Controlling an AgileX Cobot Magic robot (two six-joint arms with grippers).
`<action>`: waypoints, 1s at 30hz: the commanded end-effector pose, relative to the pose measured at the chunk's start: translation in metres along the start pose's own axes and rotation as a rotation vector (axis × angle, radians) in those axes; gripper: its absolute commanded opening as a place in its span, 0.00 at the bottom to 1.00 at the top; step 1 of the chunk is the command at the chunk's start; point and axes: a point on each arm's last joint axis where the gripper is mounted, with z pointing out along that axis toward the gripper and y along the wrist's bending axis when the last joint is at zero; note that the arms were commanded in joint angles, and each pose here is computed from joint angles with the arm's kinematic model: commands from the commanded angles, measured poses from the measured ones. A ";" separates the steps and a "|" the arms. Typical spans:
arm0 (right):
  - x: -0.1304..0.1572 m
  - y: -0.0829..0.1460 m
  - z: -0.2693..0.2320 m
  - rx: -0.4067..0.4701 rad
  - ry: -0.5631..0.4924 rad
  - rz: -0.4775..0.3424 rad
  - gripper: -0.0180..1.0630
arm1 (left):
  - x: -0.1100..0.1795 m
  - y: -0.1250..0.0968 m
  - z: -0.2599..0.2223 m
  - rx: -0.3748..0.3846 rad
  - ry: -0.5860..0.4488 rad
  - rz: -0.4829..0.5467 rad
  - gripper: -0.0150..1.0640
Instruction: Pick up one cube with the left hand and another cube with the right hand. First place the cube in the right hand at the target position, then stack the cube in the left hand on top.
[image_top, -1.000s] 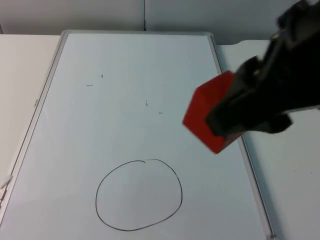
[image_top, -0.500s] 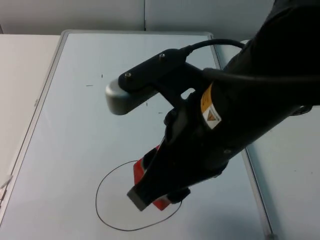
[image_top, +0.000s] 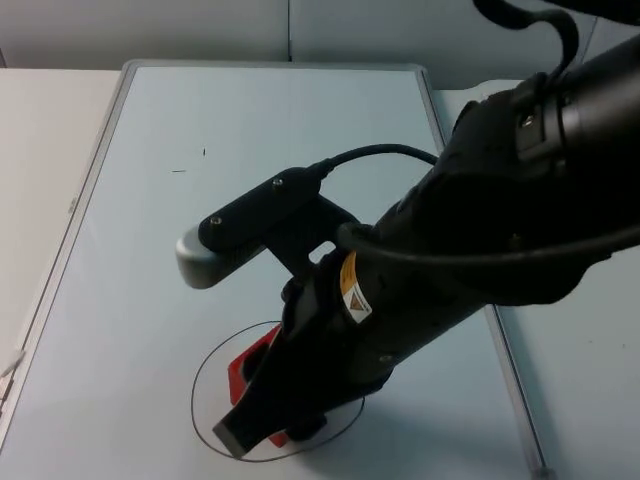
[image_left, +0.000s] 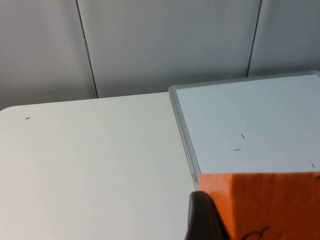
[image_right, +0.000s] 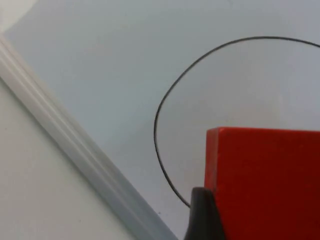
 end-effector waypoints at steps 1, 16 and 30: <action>-0.005 0.001 0.001 -0.007 -0.038 -0.006 0.01 | -0.001 0.000 -0.001 0.008 -0.021 -0.001 0.22; -0.001 -0.016 0.014 0.044 -0.010 0.054 0.01 | -0.001 0.000 -0.001 0.008 -0.017 -0.001 0.22; -0.001 -0.015 0.014 0.044 -0.013 0.041 0.01 | 0.000 0.000 -0.001 0.008 -0.013 -0.002 0.22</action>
